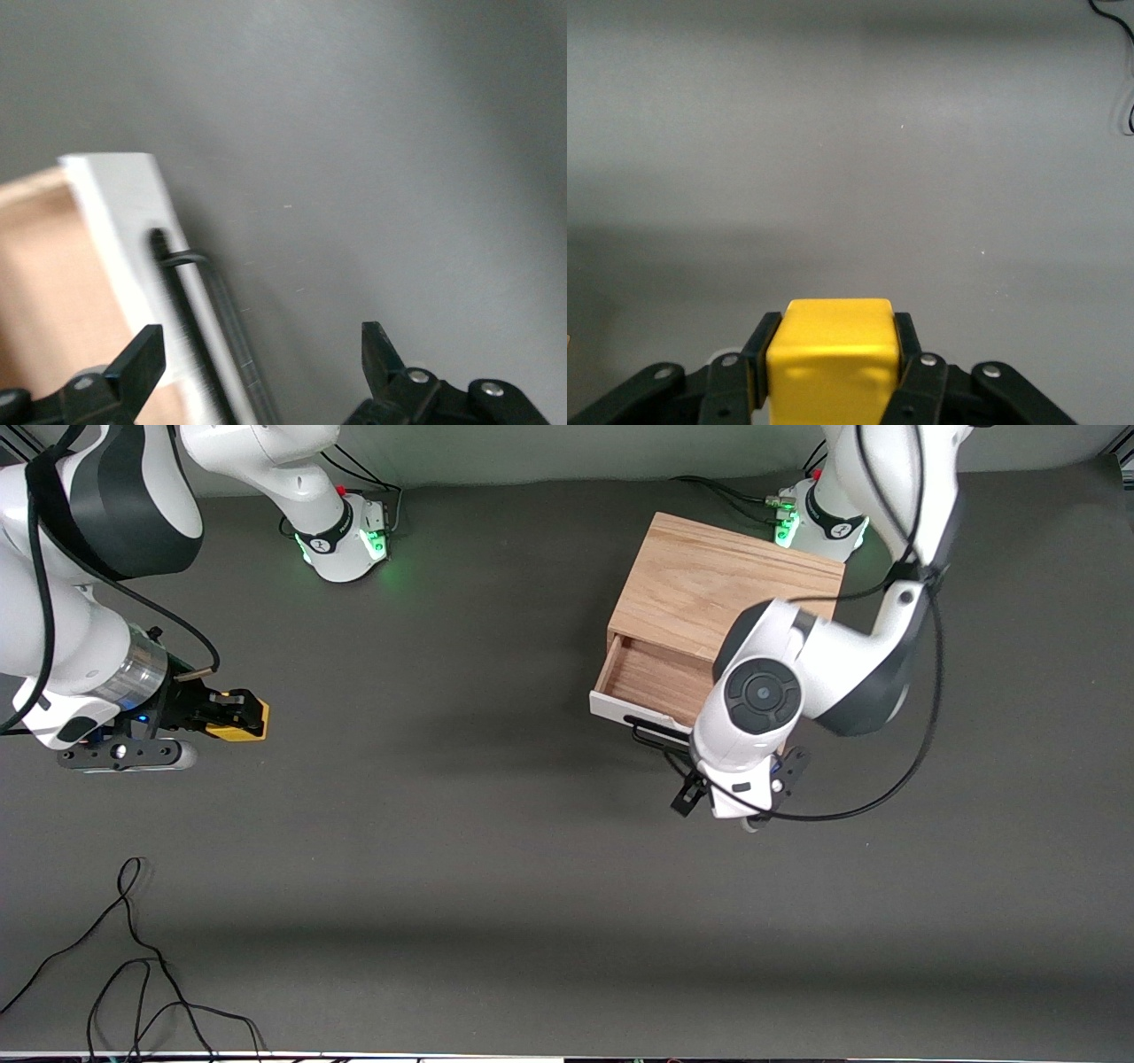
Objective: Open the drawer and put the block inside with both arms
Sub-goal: 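Pull the drawer handle outward with the left gripper, then carry the cube over the drawer with the right gripper while the left gripper withdraws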
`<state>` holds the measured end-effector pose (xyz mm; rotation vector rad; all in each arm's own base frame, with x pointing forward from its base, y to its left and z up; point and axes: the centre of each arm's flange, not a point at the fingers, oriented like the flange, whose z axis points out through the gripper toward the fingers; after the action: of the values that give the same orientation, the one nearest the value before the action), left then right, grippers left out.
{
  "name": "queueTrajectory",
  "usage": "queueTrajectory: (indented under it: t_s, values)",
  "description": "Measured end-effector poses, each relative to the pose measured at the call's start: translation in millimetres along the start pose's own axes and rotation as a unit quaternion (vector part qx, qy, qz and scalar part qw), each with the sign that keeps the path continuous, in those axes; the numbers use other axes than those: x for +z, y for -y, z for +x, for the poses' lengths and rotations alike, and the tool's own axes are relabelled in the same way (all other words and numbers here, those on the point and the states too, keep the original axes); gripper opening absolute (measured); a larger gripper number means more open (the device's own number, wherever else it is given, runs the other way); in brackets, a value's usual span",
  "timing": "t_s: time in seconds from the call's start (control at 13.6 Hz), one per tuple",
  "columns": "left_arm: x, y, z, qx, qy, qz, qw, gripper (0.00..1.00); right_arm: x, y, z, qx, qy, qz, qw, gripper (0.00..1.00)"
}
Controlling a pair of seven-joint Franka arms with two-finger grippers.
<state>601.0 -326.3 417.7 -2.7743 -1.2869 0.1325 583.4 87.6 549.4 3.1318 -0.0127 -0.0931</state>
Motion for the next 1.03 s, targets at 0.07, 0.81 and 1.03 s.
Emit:
queueTrajectory:
  t_s: [0.07, 0.81, 1.03]
  values:
    - [-31, 13, 5, 0.033, 0.001, 0.01, 0.999, 0.99, 0, -5, 0, 0.004, 0.001, 0.0, 1.0, 0.55]
    - [-161, 184, 115, 0.36, -0.03, -0.014, 0.932, 0.99, -9, 89, -25, 0.032, -0.001, -0.003, 0.999, 0.55]
    - [-153, 201, 121, 0.396, -0.059, -0.032, 0.916, 0.99, -16, 163, -46, 0.061, -0.013, -0.002, 0.998, 0.55]
